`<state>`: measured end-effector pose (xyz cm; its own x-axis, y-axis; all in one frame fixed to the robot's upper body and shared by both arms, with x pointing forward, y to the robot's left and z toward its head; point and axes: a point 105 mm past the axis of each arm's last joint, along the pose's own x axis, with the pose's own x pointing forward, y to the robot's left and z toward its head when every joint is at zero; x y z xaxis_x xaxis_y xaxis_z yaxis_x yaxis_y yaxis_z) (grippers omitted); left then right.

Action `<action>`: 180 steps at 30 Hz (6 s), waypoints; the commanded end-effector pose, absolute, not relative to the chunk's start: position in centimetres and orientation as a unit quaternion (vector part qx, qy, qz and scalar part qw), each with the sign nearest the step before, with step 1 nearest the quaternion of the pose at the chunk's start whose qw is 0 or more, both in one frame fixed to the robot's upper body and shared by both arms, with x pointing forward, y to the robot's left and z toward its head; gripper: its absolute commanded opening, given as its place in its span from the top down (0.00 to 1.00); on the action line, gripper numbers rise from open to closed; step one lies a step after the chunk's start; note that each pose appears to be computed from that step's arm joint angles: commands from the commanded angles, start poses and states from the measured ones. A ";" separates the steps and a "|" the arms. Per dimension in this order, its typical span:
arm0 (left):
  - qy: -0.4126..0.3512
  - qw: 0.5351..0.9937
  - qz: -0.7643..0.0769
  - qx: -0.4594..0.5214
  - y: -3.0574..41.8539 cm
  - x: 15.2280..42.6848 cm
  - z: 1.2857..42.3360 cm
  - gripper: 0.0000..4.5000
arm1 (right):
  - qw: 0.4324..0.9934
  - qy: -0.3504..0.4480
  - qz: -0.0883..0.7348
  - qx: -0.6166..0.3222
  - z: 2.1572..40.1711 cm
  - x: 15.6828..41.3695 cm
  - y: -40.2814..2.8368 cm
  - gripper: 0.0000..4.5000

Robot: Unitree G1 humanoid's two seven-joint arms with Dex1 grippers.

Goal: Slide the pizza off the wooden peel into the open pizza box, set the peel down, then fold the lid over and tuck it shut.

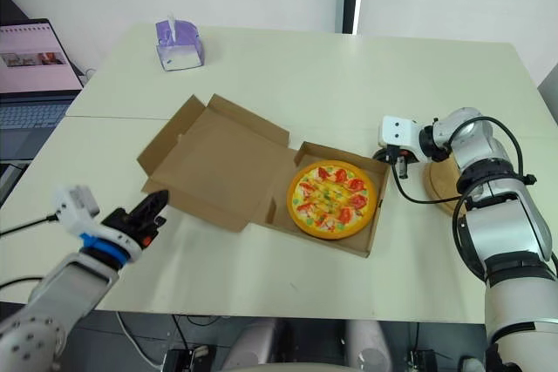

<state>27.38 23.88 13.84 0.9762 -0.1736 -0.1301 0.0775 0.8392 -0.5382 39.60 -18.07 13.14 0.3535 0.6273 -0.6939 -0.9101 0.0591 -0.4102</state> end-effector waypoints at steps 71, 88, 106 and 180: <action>-0.057 0.929 -0.360 -0.063 9.5 43.4 21.9 1.00 | 0.880 0.099 0.380 -0.268 16.4 33.6 -20.9 0.93; -0.090 0.940 -0.325 -0.041 10.3 44.3 22.7 1.00 | 0.956 0.023 0.272 -0.110 22.6 39.0 -17.9 0.01; -0.093 0.932 -0.349 -0.041 9.4 43.5 22.5 1.00 | 0.964 0.016 0.249 -0.092 24.8 42.2 -16.9 0.34; -0.151 0.922 -0.355 -0.016 7.2 37.6 26.1 1.00 | 0.967 -0.058 0.222 -0.109 28.0 37.9 -15.0 1.00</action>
